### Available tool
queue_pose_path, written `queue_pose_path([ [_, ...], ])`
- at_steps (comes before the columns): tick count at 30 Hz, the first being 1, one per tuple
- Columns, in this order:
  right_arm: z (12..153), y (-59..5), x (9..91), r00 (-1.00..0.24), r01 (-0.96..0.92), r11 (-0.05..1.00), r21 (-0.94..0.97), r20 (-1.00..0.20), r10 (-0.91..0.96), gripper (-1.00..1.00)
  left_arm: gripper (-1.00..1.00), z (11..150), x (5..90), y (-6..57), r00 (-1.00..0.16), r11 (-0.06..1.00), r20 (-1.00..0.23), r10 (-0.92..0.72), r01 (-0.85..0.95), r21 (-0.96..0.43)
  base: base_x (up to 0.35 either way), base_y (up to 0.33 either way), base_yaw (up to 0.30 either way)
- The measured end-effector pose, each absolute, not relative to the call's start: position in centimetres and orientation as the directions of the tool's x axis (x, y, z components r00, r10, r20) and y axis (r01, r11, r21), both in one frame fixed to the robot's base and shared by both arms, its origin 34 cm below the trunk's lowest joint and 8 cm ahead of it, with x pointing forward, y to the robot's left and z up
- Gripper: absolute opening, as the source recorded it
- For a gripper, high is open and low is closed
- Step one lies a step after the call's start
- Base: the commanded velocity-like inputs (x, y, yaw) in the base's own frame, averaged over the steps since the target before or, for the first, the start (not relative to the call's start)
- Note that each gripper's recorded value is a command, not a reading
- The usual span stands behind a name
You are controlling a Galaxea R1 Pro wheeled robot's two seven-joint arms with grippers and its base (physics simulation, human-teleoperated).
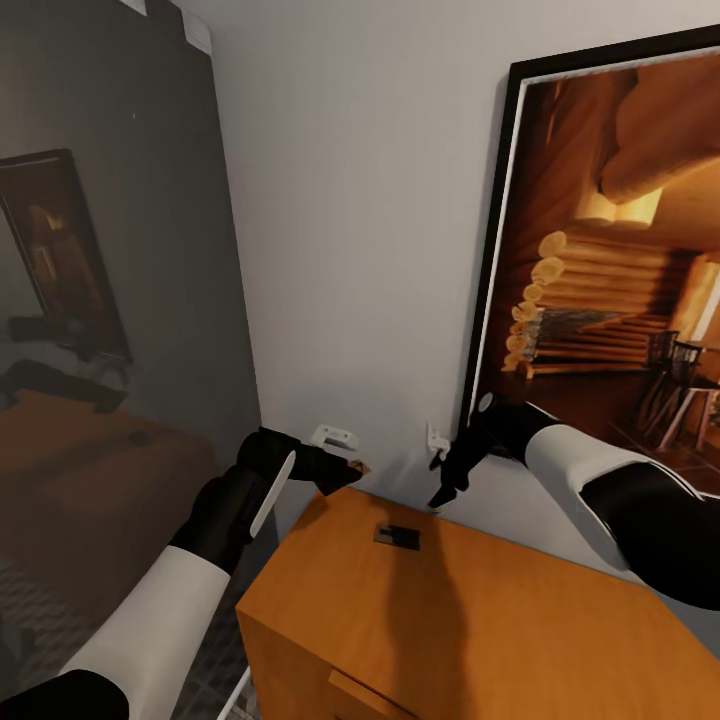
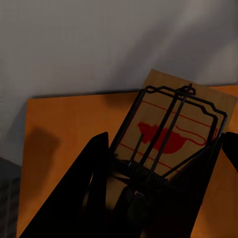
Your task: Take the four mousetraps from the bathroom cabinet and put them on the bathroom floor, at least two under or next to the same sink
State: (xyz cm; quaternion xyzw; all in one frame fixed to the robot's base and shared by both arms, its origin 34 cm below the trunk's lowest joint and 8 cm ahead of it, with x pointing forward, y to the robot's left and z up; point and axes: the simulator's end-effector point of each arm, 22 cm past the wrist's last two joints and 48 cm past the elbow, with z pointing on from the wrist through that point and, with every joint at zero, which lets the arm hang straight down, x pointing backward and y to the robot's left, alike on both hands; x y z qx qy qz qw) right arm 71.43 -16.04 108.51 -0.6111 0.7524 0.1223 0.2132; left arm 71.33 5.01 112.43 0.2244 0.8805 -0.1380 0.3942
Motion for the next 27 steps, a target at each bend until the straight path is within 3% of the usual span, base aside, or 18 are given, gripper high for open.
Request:
queue_pose_path([
  [27,110.7,-14.4,73.3,-0.099,-0.970,0.200,-0.141,-0.519,-0.849,1.00,-1.00,111.8,71.7,4.9,-0.588,0.860,-0.757,0.285,0.505,-0.068,0.000,0.000,0.000],
])
